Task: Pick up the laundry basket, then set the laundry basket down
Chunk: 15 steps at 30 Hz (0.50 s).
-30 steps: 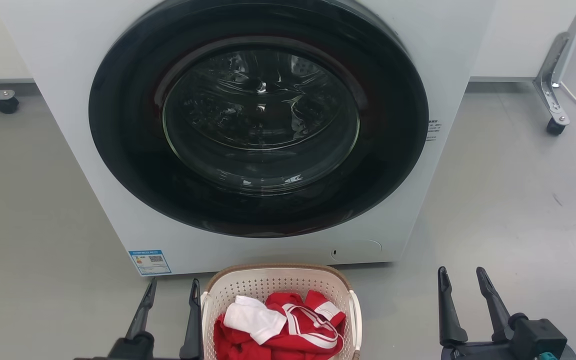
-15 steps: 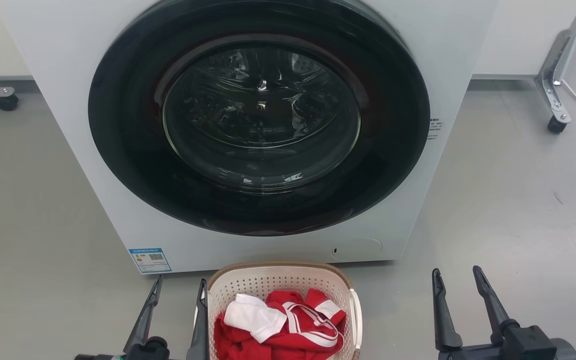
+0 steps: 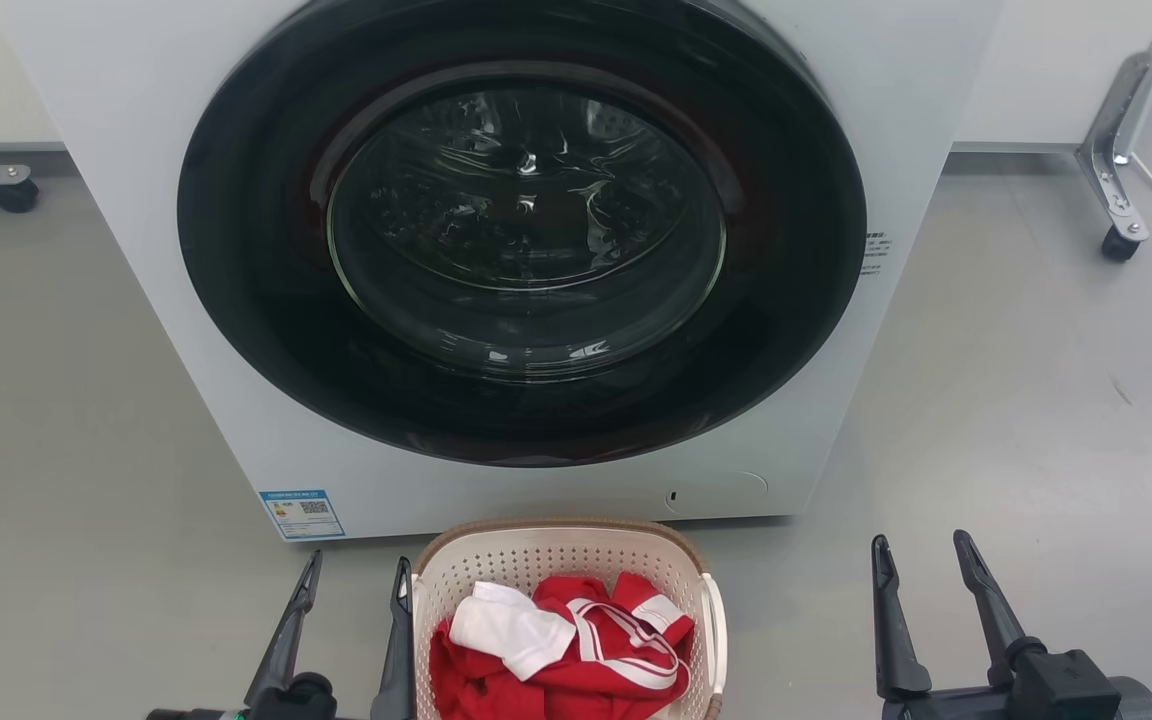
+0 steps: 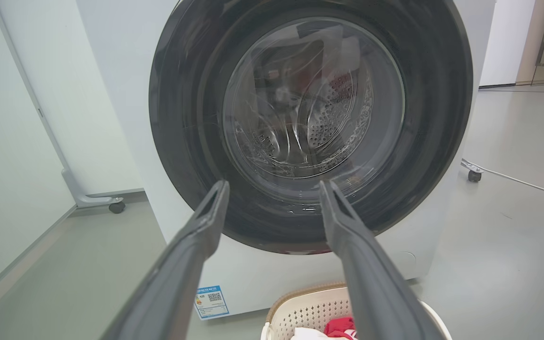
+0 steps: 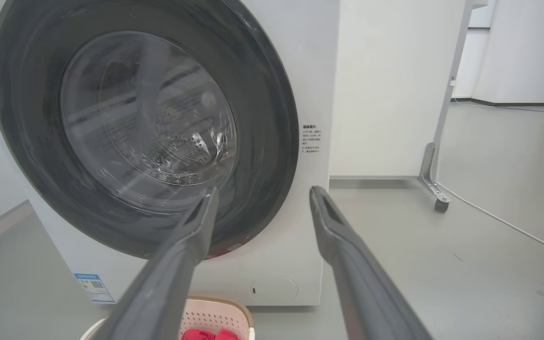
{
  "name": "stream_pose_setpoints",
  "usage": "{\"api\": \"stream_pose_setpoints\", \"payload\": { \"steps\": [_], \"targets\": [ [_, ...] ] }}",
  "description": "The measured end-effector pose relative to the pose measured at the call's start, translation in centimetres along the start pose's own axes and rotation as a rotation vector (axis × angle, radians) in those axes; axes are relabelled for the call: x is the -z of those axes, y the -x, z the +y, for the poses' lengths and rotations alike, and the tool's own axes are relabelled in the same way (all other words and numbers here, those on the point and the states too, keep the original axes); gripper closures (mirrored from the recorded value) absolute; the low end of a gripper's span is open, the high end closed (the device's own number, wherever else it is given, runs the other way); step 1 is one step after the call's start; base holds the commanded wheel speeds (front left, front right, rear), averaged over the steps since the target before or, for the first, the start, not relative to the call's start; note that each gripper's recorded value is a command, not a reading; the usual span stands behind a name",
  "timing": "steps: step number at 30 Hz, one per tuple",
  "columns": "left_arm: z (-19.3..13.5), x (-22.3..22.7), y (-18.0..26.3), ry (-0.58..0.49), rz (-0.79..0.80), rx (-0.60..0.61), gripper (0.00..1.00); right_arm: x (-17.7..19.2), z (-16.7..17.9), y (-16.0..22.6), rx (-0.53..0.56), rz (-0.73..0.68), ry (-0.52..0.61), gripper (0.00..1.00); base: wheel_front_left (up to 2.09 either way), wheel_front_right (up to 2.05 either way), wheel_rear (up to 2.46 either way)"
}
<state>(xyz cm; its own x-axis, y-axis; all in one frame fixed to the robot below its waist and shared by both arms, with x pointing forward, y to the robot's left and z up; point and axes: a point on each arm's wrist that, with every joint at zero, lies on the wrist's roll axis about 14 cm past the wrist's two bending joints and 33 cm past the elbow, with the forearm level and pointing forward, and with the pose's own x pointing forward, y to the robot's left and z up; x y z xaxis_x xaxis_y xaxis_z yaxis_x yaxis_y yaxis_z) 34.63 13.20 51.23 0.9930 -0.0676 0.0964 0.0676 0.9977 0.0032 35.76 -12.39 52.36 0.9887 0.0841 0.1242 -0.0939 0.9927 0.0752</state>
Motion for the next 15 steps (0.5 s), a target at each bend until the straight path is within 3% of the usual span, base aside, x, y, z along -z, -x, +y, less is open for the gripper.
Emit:
{"api": "stream_pose_setpoints", "payload": {
  "steps": [15],
  "targets": [
    [0.3,1.3,-0.6,0.002,0.041,-0.009,0.00,1.1,-0.1,-0.7,-0.002,0.029,-0.011,0.00,0.00,0.00,0.00]
  ]
}}
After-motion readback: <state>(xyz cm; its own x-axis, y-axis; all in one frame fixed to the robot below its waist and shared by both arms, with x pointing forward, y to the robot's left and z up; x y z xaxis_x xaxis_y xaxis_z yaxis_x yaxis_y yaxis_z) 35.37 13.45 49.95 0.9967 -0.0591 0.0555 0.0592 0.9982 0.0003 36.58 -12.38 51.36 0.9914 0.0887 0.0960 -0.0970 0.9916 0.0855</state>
